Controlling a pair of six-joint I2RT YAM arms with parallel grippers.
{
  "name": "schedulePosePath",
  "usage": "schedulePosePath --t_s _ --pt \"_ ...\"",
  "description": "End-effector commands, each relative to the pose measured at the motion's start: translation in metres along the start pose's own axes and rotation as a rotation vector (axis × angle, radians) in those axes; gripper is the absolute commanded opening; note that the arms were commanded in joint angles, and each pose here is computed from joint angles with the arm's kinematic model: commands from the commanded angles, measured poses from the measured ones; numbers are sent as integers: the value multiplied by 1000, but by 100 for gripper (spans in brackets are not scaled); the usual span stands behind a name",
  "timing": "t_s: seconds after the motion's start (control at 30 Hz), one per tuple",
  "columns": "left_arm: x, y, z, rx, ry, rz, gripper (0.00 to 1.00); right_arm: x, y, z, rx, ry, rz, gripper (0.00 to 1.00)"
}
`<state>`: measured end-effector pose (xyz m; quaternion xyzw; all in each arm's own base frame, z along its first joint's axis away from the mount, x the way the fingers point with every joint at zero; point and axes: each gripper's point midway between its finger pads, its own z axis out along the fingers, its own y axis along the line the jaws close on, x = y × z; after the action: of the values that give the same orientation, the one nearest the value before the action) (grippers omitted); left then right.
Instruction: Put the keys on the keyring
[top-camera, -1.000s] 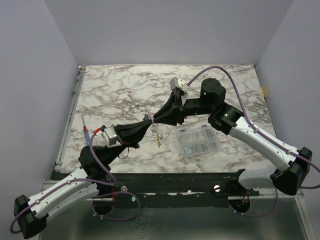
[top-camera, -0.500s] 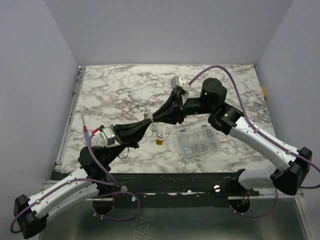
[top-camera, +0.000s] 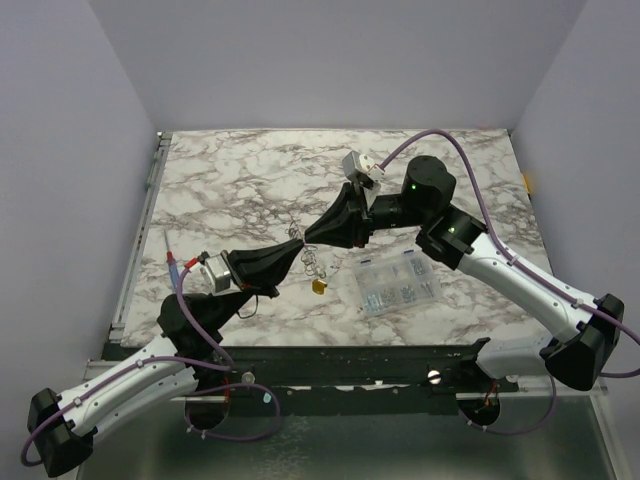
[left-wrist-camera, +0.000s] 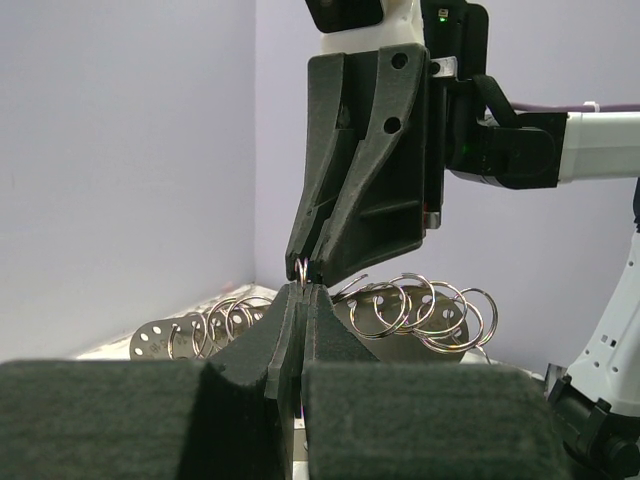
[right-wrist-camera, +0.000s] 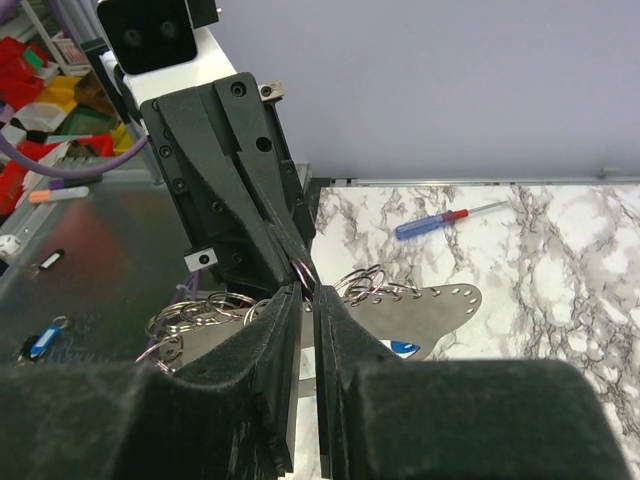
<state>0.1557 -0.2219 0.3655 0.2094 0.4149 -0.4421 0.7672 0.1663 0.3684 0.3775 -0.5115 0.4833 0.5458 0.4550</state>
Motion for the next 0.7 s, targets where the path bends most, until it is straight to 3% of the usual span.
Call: schedulePosePath --t_s 0.0,0.27,0.33,0.43,0.67 --pt "-14 -5 1 24 -58 -6 0 -7 5 3 -49 -14 -13 20" --pt "-16 -4 0 14 -74 -12 0 -2 2 4 -38 -6 -3 21" --pt "-15 -4 0 13 -74 -14 0 -2 2 4 -44 -6 -2 16" --pt "-14 -3 0 12 -73 -17 0 -3 5 5 -62 -6 -3 1" --pt "-9 -3 1 13 -63 -18 0 -1 10 4 -94 -13 -21 1"
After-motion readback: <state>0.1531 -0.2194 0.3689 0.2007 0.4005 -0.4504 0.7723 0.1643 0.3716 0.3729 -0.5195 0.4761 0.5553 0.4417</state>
